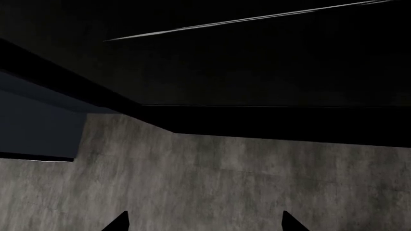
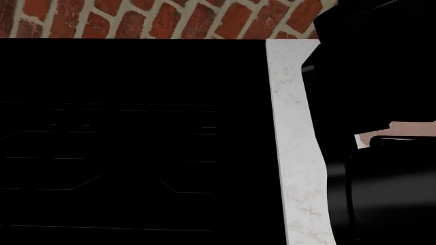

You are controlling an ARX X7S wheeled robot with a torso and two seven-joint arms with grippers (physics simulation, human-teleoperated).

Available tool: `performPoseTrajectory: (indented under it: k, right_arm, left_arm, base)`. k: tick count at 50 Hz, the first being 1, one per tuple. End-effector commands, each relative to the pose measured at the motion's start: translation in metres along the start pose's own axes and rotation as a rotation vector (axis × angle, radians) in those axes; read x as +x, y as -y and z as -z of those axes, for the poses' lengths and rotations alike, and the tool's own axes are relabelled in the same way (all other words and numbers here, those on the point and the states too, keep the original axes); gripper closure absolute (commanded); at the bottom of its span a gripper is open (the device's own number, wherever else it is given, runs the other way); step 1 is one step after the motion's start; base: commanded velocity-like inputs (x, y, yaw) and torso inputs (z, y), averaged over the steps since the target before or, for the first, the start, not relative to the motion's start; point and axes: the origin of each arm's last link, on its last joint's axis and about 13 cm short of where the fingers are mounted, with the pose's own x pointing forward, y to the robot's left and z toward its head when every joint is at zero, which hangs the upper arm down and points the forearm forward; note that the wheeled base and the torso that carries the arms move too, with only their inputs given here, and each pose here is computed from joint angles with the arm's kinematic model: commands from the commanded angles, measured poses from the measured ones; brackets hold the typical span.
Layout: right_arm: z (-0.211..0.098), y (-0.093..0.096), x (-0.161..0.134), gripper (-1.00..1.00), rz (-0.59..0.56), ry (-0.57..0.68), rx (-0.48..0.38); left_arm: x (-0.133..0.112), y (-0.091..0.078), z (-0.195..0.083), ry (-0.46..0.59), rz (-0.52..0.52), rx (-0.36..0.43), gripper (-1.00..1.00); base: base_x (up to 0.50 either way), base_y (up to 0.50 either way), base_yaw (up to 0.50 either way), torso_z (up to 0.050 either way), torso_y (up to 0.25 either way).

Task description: Press the stop button on the microwave

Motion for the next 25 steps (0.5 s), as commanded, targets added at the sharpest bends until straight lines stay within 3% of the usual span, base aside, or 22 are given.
performPoseTrajectory:
  k: [1, 6, 19, 25]
  right_arm:
    - [0.0023, -0.0007, -0.0005, -1.00, 0.002, 0.000, -0.007]
    - [0.0042, -0.0009, 0.0000, -1.00, -0.003, -0.007, -0.004]
    - [0.0050, -0.0027, 0.0003, -1.00, -0.007, -0.002, -0.008]
    - [0.0063, -0.0026, -0.0004, -1.00, -0.007, -0.009, -0.011]
  left_arm:
    - [-0.0003, -0.0001, 0.0007, -0.003, 0.000, 0.000, -1.00]
    - [-0.0003, -0.0001, 0.0007, -0.003, 0.000, 0.000, -1.00]
    - [-0.0003, -0.0001, 0.0007, -0.003, 0.000, 0.000, -1.00]
    - [-0.0003, -0.0001, 0.0007, -0.003, 0.000, 0.000, -1.00]
  base:
    - [0.00, 0.00, 0.00, 0.050, 0.082]
    - [0.36, -0.04, 0.00, 0.050, 0.082]
    - [0.00, 0.00, 0.00, 0.050, 0.080]
    - [0.00, 0.00, 0.00, 0.005, 0.002]
